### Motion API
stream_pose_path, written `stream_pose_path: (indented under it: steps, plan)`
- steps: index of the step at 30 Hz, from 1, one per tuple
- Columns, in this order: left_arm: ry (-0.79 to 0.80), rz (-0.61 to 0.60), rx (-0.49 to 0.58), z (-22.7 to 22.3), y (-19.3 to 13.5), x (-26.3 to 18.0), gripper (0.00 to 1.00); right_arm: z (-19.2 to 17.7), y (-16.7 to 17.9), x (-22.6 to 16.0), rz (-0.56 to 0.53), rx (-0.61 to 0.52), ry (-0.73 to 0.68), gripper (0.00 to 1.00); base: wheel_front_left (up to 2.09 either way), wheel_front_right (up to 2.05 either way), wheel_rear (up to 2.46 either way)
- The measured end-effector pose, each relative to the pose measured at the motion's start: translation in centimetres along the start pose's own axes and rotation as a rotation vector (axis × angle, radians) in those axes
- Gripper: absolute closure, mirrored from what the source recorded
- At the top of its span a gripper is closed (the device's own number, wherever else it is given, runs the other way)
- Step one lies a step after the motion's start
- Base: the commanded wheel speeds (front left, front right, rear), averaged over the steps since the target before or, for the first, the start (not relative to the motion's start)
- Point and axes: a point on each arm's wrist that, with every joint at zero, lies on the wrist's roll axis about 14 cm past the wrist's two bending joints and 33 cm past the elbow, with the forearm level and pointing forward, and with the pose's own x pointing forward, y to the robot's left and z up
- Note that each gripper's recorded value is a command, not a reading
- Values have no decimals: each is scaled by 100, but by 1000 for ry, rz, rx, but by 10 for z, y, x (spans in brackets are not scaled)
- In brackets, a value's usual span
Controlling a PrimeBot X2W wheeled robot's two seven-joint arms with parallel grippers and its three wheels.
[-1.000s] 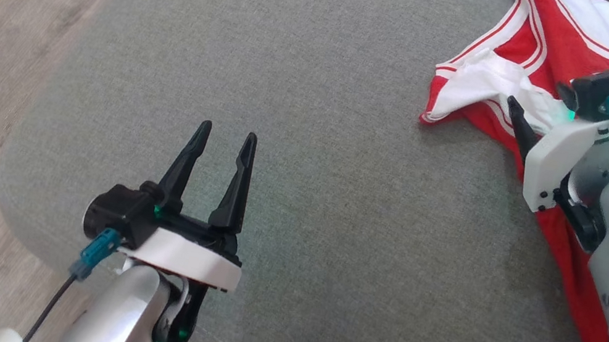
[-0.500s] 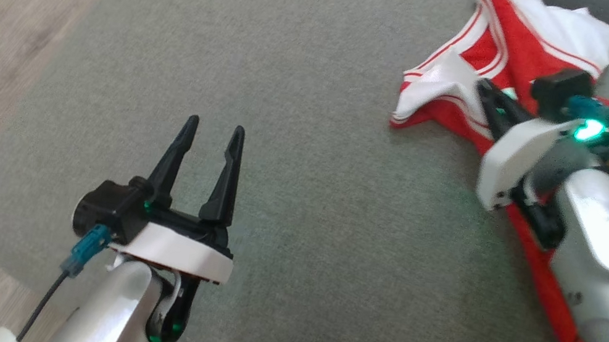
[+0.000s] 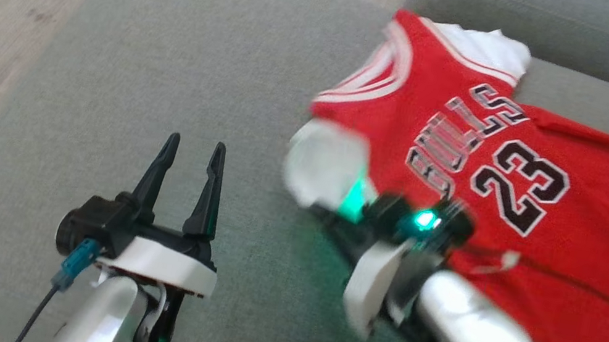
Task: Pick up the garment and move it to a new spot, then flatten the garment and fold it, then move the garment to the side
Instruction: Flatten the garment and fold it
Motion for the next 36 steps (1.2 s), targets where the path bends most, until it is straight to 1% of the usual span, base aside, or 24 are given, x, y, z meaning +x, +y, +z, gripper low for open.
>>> stream_pose_path:
  steps: [1, 2, 5, 8, 10, 11, 13, 16, 18, 21, 22, 23, 24, 26, 29, 32, 34, 36]
  plan:
    - [2, -7, -2, -1, -2, -1, 0, -5, 11, -2, 23, -12, 13, 85, 0, 0, 0]
    - [4, -14, -2, -2, -4, -1, 0, -10, 21, -4, 44, -24, 24, 0, 0, 0, 0]
    - [3, -33, 1, -1, -9, -1, 0, -14, 46, -11, 99, -31, 27, 0, 0, 0, 0]
    - [1, -55, 4, 0, -14, 0, 0, -8, 64, -18, 139, -14, -11, 0, 0, 0, 0]
    - [4, -70, 6, -1, -18, 0, 0, 2, 61, -23, 120, 5, -60, 0, 0, 0, 0]
    - [7, -76, 7, -3, -20, 0, 0, 9, 53, -26, 93, 15, -91, 0, 0, 0, 0]
    - [9, -85, 9, -3, -23, 0, 0, 27, 21, -36, -12, 47, -177, 0, 0, 0, 0]
    - [8, -100, 13, -3, -27, 2, 0, 47, -46, -68, -239, 84, -302, 0, 0, 0, 0]
    - [10, -107, 15, -4, -30, 3, 0, 46, -83, -98, -396, 108, -354, 0, 0, 0, 0]
    - [14, -132, 11, -6, -39, 4, 0, 24, -120, -147, -621, 164, -391, 0, 0, 0, 0]
    - [14, -132, 11, -6, -39, 4, 0, 24, -120, -147, -621, 164, -391, 0, 0, 0, 0]
    - [15, -143, 9, -7, -44, 6, 0, 5, -129, -175, -743, 198, -395, 0, 0, 0, 0]
    - [14, -151, 6, -7, -47, 7, 0, -3, -131, -187, -796, 211, -399, 0, 0, 0, 0]
    - [9, -165, 2, -6, -52, 9, 0, -16, -130, -208, -887, 230, -404, 0, 0, 0, 0]
    - [3, -181, -4, -5, -59, 12, 0, -32, -125, -236, -989, 235, -398, 0, 0, 0, 0]
    - [23, -184, -10, -12, -60, 9, 0, -52, -115, -255, -1048, 243, -359, 0, 0, 0, 0]
    - [39, -183, -13, -17, -60, 6, 0, -64, -107, -260, -1065, 262, -336, 0, 0, 0, 0]
    - [47, -181, -15, -20, -59, 5, 0, -68, -102, -261, -1069, 287, -342, 0, 0, 0, 0]
